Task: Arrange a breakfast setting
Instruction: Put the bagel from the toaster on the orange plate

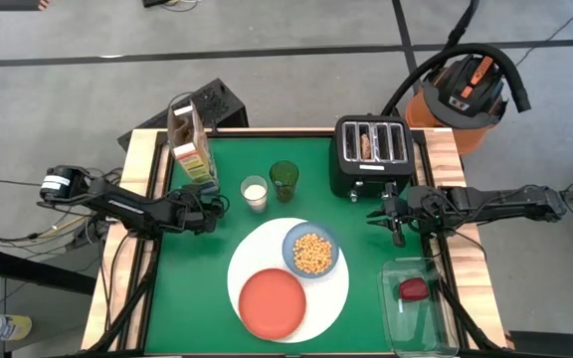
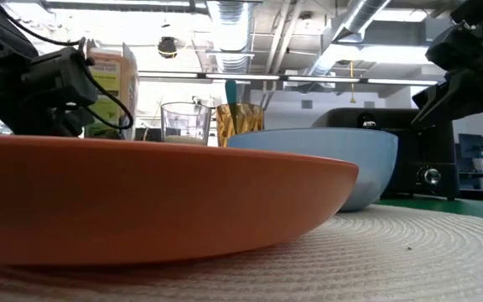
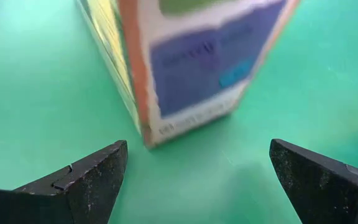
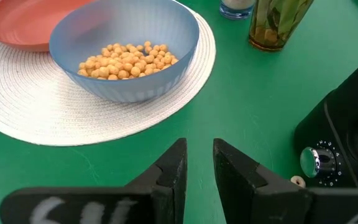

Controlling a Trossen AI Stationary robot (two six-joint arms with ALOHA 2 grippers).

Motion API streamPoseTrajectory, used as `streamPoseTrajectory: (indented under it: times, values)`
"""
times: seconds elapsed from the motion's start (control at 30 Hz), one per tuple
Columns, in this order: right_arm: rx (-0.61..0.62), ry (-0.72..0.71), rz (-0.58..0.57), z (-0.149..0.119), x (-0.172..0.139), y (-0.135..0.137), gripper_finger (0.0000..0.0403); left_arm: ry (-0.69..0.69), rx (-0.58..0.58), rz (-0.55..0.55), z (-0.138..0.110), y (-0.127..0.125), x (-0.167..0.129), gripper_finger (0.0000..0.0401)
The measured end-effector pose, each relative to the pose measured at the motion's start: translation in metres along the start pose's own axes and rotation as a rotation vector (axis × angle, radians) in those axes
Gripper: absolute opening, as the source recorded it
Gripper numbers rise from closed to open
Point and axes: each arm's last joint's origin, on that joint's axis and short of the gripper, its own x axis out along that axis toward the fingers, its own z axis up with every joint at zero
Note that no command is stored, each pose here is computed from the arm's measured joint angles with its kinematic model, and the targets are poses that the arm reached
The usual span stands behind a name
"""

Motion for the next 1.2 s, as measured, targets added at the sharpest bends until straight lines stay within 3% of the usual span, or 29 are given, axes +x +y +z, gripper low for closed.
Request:
streamPoseTrajectory:
  times: [0.27,0.57,1.0,1.2]
  values:
    - [0.000,0.000,0.000,0.000,0.000,0.000,0.0102,0.110,-0.024,-0.121,-0.002,-0.004,-0.013,0.0379]
    - [0.000,0.000,0.000,0.000,0.000,0.000,0.0102,0.182,-0.081,-0.336,-0.003,-0.011,-0.039,0.0379]
    - [0.000,0.000,0.000,0.000,0.000,0.000,0.0102,0.154,-0.113,-0.782,0.002,-0.039,-0.079,0.0379]
    - [0.000,0.000,0.000,0.000,0.000,0.000,0.0102,0.078,-0.100,-0.880,0.009,-0.046,-0.088,0.0379]
